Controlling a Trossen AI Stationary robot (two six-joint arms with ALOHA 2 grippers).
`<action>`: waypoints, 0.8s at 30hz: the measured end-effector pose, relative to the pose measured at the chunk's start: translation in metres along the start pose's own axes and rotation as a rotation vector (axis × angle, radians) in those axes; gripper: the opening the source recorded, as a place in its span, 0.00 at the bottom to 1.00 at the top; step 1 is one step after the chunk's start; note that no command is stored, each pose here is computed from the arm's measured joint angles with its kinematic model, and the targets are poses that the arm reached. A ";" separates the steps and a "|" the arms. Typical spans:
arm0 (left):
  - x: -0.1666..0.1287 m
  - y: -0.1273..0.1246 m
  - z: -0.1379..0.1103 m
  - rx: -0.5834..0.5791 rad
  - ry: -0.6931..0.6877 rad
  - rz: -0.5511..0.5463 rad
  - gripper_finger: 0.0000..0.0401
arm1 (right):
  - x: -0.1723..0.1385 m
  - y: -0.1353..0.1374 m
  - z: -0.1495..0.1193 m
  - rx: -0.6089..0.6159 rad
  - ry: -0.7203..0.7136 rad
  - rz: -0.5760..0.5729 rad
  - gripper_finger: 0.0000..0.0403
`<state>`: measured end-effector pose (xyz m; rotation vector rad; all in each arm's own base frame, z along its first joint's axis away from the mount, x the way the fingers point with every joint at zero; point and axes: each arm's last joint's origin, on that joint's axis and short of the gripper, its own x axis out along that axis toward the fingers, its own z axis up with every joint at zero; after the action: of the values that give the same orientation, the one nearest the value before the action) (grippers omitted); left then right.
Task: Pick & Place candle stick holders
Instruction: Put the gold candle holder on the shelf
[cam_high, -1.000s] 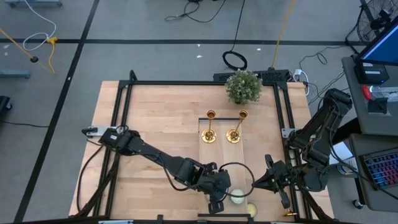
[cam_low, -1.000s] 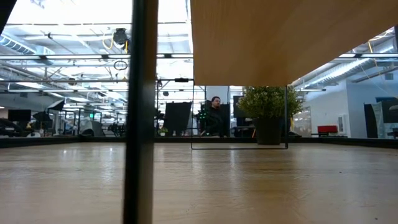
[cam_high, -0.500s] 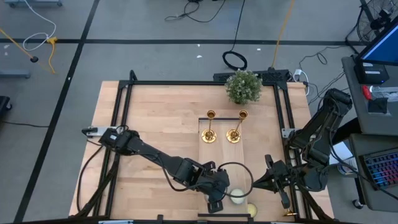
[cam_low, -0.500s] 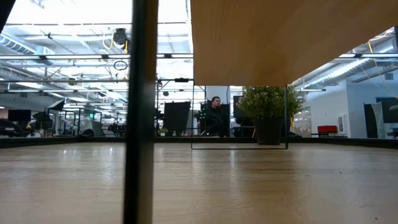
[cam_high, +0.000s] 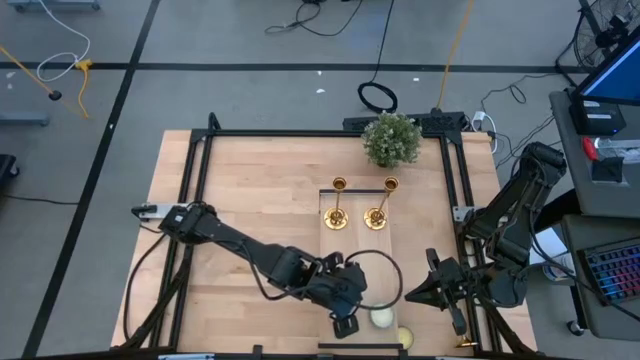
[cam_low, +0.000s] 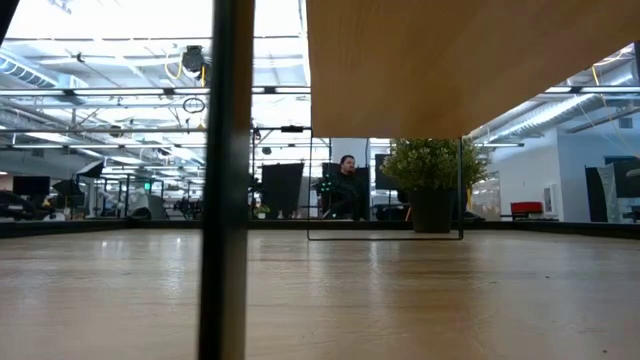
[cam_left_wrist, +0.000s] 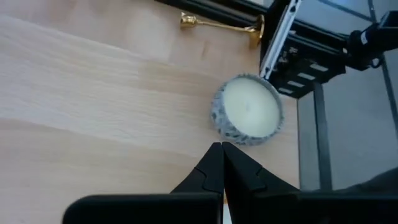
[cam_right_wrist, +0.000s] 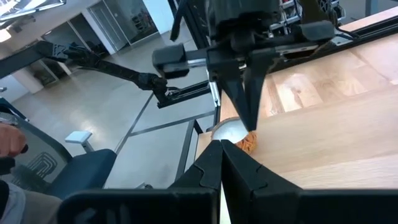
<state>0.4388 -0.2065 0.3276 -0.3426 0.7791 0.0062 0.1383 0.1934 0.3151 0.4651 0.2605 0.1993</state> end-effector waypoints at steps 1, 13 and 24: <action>-0.003 -0.001 0.000 -0.007 -0.001 -0.003 0.00 | 0.000 0.000 0.000 0.000 0.000 0.000 0.00; -0.068 0.012 0.011 -0.045 -0.017 0.093 0.00 | 0.006 -0.006 0.004 0.007 -0.020 -0.037 0.00; -0.088 0.047 0.007 0.101 0.181 0.250 0.00 | 0.024 -0.030 0.020 0.054 -0.077 -0.160 0.00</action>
<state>0.3746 -0.1499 0.3785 -0.1496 0.9938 0.1718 0.1706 0.1651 0.3140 0.5019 0.2273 0.0178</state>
